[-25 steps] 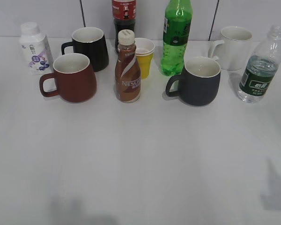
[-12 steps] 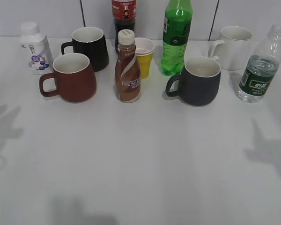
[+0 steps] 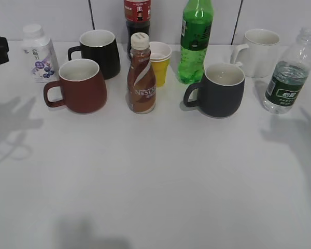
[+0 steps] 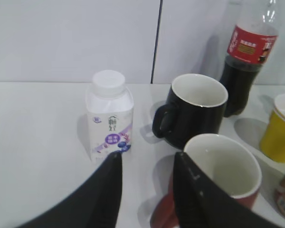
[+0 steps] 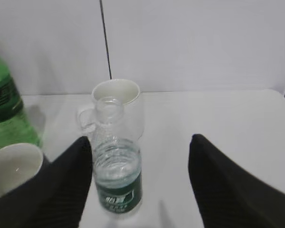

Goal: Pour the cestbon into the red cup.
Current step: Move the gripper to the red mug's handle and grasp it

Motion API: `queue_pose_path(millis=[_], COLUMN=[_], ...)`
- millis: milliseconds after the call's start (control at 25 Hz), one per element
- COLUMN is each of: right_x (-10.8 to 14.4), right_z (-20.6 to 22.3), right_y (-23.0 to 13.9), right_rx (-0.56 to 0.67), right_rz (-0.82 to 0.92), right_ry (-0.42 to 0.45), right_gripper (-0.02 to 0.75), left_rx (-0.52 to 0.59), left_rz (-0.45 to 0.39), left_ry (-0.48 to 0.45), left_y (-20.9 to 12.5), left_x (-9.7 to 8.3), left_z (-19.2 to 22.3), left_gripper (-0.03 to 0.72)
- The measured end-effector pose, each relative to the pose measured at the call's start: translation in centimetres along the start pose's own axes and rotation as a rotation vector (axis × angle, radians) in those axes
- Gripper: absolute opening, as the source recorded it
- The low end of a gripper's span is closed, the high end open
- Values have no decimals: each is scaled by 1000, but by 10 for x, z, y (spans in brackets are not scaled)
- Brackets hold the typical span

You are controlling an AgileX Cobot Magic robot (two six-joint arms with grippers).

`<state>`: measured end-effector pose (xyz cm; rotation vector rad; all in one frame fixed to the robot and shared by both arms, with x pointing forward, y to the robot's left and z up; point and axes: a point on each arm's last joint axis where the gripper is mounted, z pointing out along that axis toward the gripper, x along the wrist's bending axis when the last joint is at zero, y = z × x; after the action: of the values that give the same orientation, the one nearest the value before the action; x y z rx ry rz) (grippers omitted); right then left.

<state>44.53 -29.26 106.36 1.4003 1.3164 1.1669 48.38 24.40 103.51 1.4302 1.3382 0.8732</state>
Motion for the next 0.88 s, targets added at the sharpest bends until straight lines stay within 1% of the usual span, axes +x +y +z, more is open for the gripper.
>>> queue_pose_path(millis=[160,360,440,600,760,880], right_x=[-2,-3,-2,-1,-1,0], right_z=[22,38,41,43,43,43], right_y=[-9,-14,-16,-17,-17,-17], right_rx=[-16,-65,-63,-71,-74,-73], right_rz=[-3,70,69,65,55,41], right_ry=[-18,-23,-17,-10,-5,2], right_gripper=[482,482,482,482,482,482], left_rx=[-8,15,-11,-5,6,-28], left_rz=[7,31,42,64,118,171], left_ry=[20,52,50,31,16,-7], left_y=[-11,-48,-55,-66,-79,-88], left_x=[3,9,8,3,1,-1], left_z=[8,5,0,1,13,24], left_gripper=[279,285,287,288,290,295])
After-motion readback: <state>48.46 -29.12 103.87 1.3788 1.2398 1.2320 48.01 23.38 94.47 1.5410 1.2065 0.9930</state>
